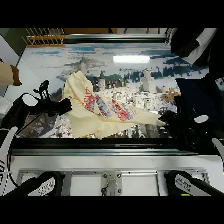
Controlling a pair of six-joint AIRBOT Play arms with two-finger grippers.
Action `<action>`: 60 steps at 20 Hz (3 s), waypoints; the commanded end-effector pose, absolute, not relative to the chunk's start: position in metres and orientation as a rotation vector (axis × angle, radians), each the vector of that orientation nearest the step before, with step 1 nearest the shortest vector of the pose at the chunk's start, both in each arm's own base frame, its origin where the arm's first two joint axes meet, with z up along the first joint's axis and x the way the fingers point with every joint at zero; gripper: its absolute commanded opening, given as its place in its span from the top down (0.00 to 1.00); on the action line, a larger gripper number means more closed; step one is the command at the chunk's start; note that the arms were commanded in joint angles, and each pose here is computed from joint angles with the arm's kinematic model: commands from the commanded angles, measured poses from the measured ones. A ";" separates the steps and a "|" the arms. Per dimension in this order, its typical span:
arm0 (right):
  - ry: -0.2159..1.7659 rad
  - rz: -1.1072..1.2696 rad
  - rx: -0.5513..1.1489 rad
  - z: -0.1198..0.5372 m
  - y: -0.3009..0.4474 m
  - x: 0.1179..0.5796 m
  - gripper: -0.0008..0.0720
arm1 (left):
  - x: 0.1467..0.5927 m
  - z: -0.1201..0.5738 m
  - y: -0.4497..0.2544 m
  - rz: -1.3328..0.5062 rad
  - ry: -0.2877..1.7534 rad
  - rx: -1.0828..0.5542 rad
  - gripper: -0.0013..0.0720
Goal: Fold the clothes and pants, and hang the long-sleeved shirts on hangers.
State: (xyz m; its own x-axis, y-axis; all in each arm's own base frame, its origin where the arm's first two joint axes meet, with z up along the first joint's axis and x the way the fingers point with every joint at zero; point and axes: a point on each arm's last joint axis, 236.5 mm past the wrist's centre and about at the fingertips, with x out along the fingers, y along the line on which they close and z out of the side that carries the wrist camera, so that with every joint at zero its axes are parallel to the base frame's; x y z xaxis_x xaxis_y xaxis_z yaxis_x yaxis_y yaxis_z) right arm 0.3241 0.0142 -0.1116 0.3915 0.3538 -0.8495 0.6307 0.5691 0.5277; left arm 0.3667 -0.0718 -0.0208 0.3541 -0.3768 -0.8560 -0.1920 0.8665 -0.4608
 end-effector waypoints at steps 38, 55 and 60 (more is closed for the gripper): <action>0.807 0.207 0.114 0.192 0.034 0.451 0.97 | 0.421 0.200 -0.018 -0.160 0.664 -0.599 0.97; 0.811 0.205 0.249 0.130 0.041 0.503 0.31 | 0.465 0.062 0.042 -0.025 1.107 -0.498 0.13; 0.942 0.249 0.259 0.098 0.064 0.425 0.31 | 0.332 -0.055 0.038 0.107 1.378 -0.560 0.13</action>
State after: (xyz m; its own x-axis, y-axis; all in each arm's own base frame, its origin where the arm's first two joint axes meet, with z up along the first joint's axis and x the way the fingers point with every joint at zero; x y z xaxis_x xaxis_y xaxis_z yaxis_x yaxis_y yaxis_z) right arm 0.4688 0.0506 0.1156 0.6343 0.2883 -0.7174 -0.0776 0.9469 0.3119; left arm 0.4027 0.0378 0.0020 0.3431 -0.2694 -0.8998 -0.3204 0.8669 -0.3818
